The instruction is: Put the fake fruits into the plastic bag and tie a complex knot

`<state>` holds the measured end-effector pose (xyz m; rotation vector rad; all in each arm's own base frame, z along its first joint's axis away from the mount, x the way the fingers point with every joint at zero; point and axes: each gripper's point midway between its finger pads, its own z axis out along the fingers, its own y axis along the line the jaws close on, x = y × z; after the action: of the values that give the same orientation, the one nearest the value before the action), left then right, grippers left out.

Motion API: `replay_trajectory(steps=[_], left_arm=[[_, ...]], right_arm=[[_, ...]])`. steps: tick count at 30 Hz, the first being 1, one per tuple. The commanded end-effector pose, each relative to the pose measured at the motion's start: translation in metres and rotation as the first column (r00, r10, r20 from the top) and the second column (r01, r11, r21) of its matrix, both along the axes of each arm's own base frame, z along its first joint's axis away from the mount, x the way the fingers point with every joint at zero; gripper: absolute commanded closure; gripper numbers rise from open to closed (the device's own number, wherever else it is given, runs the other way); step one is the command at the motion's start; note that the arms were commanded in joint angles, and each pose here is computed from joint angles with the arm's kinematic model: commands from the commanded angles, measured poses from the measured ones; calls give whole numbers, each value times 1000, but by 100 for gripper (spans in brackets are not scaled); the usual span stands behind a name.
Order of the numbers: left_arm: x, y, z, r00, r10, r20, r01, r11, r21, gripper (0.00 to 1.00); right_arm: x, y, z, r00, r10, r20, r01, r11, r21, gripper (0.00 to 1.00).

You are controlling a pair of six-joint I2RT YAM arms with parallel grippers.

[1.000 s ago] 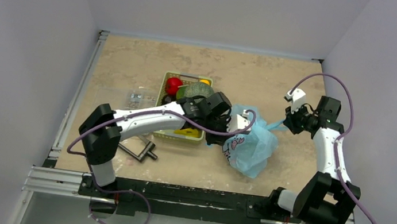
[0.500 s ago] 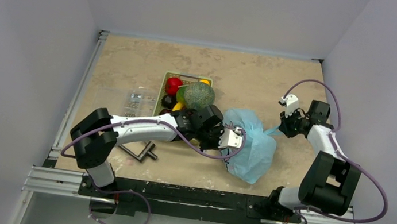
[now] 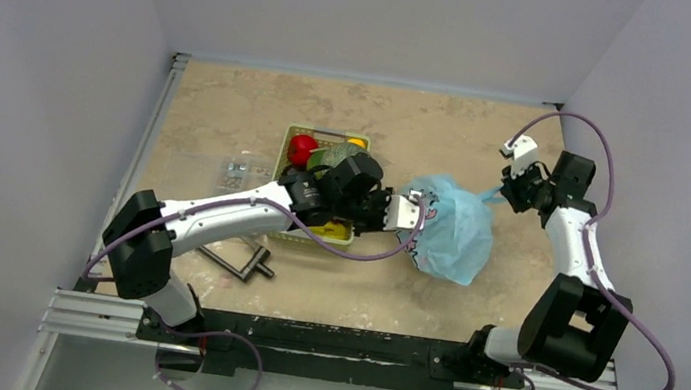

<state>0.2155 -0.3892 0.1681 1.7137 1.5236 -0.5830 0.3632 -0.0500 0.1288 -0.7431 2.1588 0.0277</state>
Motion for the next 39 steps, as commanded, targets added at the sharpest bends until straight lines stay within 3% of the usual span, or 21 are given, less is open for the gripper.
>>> replay_trajectory(steps=[1,7,16,25,34,39], left_arm=[[-35,46,-43,992,-53,-113,72,984,164,100],[-47,62,-96,985,-57,-165,102,957,272,100],[-44,50,-70,992,-119,-47,126,965,231,100],[-66,50,-114,985,-160,-67,173,934,312,100],[-60,43,-102,988,-128,-89,151,930,336,100],[-34,61,-101,996,-41,-77,68,920,387,100]], right_arm=[[35,-76,33,971,-148,186,189,956,-224,100],[25,-84,-7,978,-170,119,196,945,-263,100],[54,-95,43,967,-171,190,215,945,-247,100],[31,-85,2,985,-144,91,163,954,-251,100],[4,-40,26,999,-45,11,46,996,-77,100],[-14,-19,22,995,43,-86,-44,999,-3,100]])
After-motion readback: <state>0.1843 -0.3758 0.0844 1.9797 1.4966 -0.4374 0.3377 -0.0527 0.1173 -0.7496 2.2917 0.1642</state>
